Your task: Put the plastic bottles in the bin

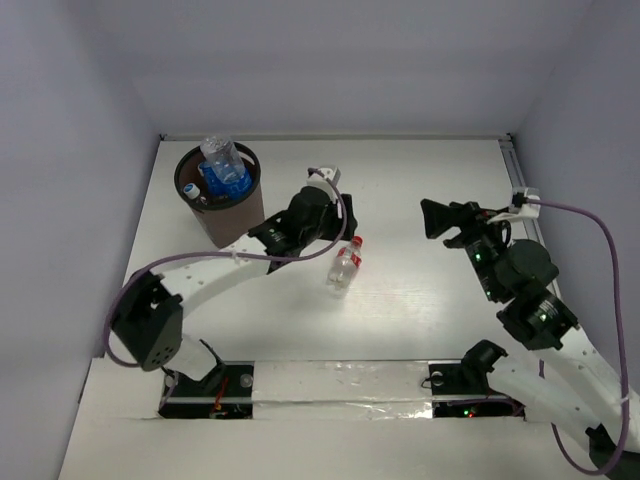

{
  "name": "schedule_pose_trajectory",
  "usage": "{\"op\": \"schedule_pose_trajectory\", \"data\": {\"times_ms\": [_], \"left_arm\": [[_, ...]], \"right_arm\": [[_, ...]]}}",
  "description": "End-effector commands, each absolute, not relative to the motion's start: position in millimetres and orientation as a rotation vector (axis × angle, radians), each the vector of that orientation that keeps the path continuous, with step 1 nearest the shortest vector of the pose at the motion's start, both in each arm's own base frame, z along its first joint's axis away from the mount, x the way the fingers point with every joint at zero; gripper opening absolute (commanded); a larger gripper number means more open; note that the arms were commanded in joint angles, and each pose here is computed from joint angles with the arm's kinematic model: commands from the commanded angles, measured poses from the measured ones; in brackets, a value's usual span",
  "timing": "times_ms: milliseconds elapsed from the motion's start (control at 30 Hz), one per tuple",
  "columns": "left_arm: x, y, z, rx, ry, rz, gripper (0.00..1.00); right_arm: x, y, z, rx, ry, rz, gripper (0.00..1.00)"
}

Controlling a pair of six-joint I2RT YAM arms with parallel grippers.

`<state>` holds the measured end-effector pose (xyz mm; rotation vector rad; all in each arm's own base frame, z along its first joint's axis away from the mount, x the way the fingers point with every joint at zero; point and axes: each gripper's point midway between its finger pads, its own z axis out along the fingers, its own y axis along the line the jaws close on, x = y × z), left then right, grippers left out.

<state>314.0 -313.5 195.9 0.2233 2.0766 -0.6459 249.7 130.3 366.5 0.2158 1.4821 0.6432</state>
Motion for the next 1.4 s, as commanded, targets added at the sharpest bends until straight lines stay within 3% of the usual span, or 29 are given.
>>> {"op": "schedule_pose_trajectory", "data": {"times_ms": [0,67,167,433,567,700,767,1000,1200,1367], "left_arm": [[321.7,-316.1,187.7,0.233,2.073,-0.594,0.68],[319.6,-315.7,164.7,0.254,2.128,-0.543,0.77],[317.8,-315.7,135.2,0.299,2.2,-0.493,0.83],[280.8,-343.8,74.6,0.483,2.342,-0.525,0.84],[274.0,-344.0,51.1,0.495,2.387,-0.509,0.78],[275.3,-343.9,53.5,0.466,2.371,-0.521,0.53],[278.1,-346.7,77.9,0.444,2.314,-0.563,0.4],[284.2,-332.6,220.1,0.328,2.033,-0.671,0.39],[281.9,-246.0,390.2,0.086,1.696,-0.672,0.4],[289.5,-135.7,460.5,-0.151,1.521,-0.514,0.4]], "right_arm": [[247.4,109.9,346.8,0.279,1.528,0.555,0.9],[245.7,109.0,345.6,0.273,1.532,0.552,0.95],[247.8,114.0,342.1,0.256,1.538,0.561,0.97],[258.4,128.9,329.3,0.227,1.576,0.568,0.97],[259.8,134.4,327.2,0.212,1.585,0.583,0.97],[260.0,135.6,324.8,0.211,1.586,0.589,0.97],[259.9,134.8,324.5,0.213,1.581,0.588,0.97],[258.6,134.9,326.9,0.207,1.571,0.595,0.97],[258.3,141.4,328.2,0.18,1.567,0.621,0.96],[259.2,149.7,329.3,0.153,1.567,0.651,0.96]]}}
